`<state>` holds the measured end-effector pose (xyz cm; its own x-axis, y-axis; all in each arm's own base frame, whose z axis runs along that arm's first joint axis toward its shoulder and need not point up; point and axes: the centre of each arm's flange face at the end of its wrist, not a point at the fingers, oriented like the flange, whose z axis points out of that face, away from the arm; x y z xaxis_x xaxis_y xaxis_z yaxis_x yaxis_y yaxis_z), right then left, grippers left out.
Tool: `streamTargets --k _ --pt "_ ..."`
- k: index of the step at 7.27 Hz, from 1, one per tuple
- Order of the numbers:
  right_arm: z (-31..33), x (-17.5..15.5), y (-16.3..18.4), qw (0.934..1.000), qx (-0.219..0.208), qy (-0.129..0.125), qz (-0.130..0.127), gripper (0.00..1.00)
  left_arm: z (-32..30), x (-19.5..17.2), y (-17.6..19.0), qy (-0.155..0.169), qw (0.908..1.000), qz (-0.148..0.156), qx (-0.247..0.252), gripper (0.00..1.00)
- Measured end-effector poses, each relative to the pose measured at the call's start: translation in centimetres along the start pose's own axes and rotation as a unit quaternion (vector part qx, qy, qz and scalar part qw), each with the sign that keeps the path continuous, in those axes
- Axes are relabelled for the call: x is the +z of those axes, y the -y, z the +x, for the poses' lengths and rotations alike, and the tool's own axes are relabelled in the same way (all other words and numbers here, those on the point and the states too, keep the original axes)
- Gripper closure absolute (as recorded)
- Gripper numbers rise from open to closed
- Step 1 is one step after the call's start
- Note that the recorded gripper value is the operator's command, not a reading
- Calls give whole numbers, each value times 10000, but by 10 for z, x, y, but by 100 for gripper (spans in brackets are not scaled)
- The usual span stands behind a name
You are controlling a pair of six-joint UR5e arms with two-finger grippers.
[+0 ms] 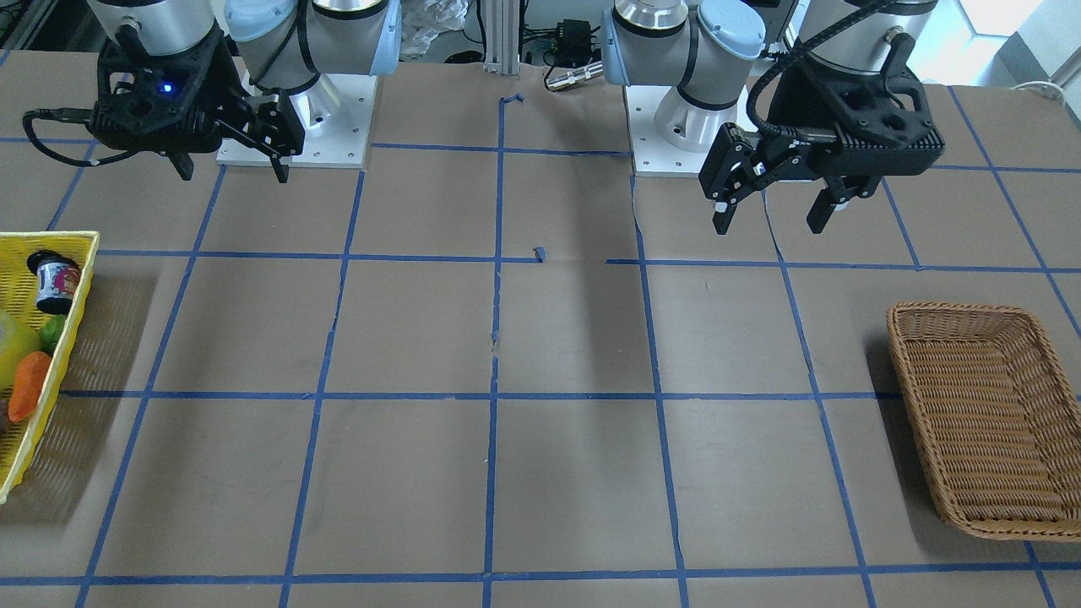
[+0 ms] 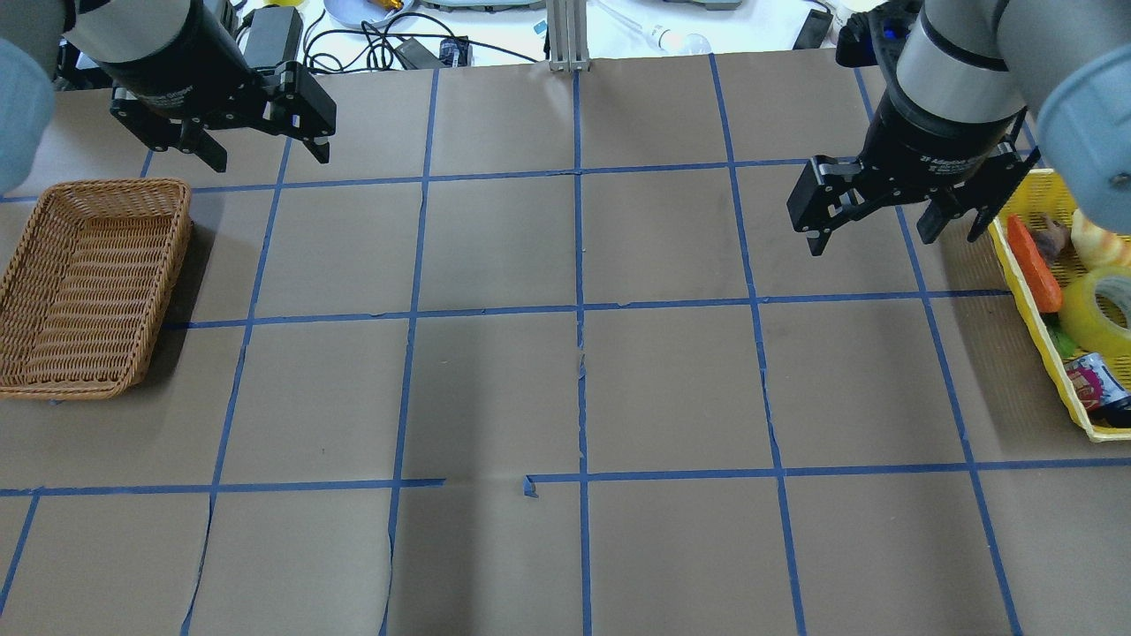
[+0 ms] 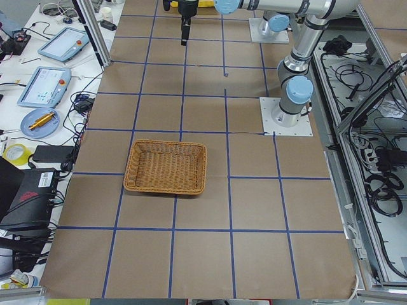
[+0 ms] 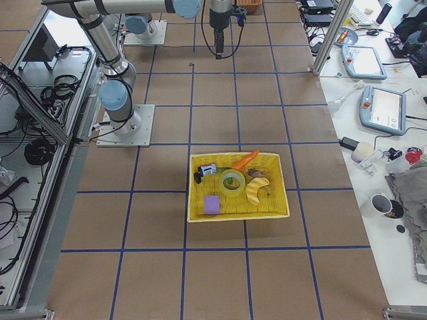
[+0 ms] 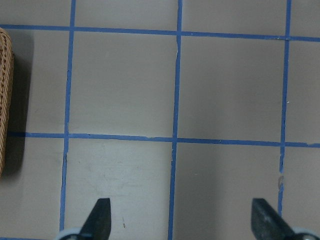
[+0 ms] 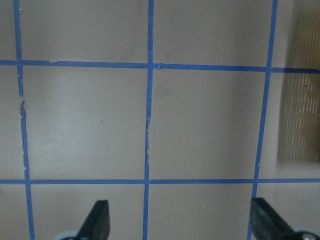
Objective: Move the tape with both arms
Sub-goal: 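Move the right gripper down into the yellow crate over the tape roll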
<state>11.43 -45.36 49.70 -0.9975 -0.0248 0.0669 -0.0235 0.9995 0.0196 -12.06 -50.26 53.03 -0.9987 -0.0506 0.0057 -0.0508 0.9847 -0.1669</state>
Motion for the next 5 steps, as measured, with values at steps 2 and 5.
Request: streamTargets --k 2,5 --pt "64 12 20 9997 227 36 -37 0 0 0 0 2 10000 0 -1 0" --pt "215 73 56 9998 -79 127 -145 0 0 0 0 2 10000 3 2 0"
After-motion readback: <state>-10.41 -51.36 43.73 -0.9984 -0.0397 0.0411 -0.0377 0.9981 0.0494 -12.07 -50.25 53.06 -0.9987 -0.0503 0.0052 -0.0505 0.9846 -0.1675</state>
